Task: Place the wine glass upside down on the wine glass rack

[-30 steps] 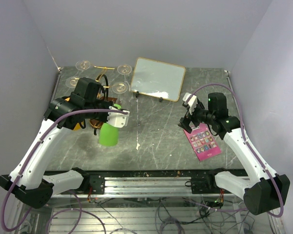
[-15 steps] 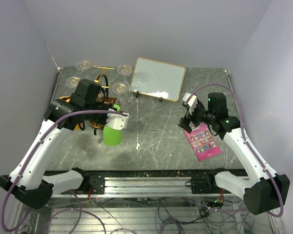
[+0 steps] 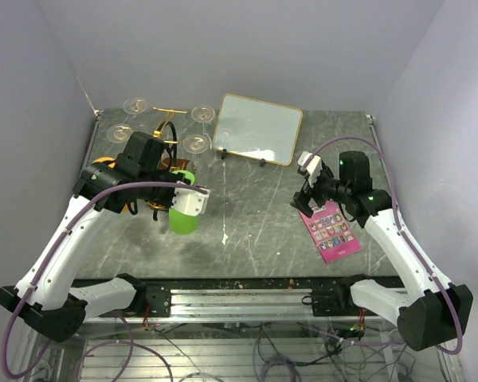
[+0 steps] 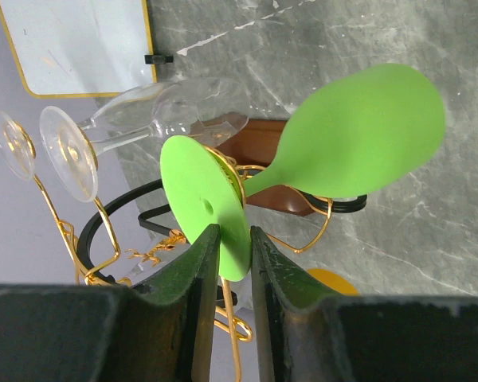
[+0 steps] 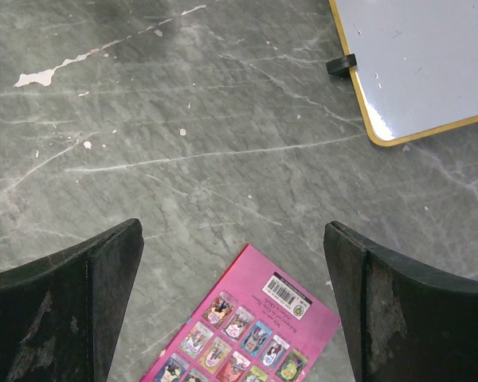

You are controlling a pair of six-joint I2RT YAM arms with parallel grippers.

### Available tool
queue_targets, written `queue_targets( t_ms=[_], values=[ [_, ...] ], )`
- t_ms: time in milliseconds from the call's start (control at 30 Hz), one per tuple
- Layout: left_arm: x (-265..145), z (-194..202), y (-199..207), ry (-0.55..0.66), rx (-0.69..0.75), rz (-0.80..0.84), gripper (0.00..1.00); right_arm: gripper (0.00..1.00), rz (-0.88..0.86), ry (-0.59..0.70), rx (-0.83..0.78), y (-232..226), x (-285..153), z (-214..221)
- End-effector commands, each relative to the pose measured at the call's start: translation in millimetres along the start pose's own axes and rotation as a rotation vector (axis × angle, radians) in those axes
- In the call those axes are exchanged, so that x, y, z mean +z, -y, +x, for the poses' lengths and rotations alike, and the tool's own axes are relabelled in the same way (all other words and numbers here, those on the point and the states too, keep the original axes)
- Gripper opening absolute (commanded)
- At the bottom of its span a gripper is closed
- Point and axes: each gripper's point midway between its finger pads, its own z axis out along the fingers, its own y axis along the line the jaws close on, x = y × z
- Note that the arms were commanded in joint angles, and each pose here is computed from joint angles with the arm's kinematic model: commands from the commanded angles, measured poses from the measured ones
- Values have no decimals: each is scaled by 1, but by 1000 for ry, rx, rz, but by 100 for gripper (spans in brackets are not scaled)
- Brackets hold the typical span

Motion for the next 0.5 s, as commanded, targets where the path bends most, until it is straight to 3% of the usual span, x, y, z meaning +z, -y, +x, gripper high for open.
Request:
queue_targets(
  t_ms=[0, 467],
  values=[
    [-4, 3, 13, -17, 8, 36, 32, 96, -12, -6, 3, -3, 0, 4],
    [-6, 7, 14, -37, 8, 35, 47, 96, -14, -6, 0, -3, 0, 5]
  ],
)
